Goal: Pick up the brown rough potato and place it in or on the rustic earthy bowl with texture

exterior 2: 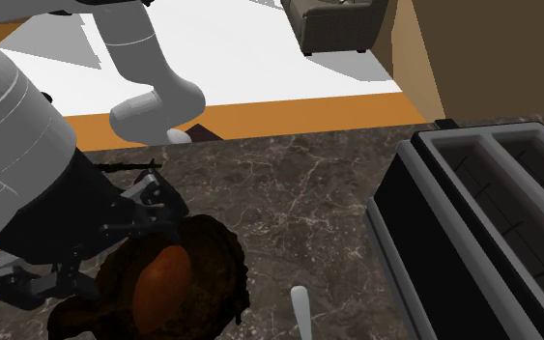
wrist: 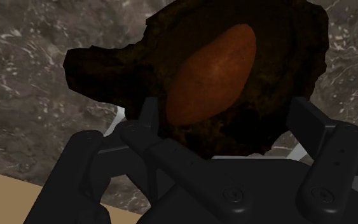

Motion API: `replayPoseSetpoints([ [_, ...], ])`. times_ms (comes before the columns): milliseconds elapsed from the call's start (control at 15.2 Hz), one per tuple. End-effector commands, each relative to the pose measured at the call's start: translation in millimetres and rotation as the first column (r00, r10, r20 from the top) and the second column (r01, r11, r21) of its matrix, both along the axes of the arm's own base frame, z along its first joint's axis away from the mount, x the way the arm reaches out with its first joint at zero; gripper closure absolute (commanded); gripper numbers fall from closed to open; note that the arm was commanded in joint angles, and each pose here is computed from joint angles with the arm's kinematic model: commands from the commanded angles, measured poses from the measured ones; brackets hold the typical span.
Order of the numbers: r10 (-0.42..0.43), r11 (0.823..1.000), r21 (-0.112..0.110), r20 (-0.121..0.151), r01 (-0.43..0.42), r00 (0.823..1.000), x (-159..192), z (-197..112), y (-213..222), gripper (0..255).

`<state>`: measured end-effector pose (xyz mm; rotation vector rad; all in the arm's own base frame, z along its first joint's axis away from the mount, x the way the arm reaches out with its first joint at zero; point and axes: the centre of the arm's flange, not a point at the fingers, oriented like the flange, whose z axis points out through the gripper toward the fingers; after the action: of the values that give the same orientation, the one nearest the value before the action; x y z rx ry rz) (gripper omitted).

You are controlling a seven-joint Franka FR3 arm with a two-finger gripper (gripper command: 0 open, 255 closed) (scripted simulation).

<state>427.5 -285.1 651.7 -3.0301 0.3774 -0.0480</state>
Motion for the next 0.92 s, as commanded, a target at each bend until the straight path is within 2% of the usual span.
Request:
replayPoseSetpoints([
  [0, 0.000, 1.000, 0.000, 0.000, 0.000, 1.000, 0, 0, 0, 0],
  [66, 0.000, 1.000, 0.000, 0.000, 0.000, 1.000, 0, 0, 0, 0],
  [330, 0.000, 1.000, 0.000, 0.000, 0.000, 1.000, -2, 50, -4, 0],
  [858, 0.000, 1.000, 0.000, 0.000, 0.000, 1.000, -2, 50, -4, 0],
])
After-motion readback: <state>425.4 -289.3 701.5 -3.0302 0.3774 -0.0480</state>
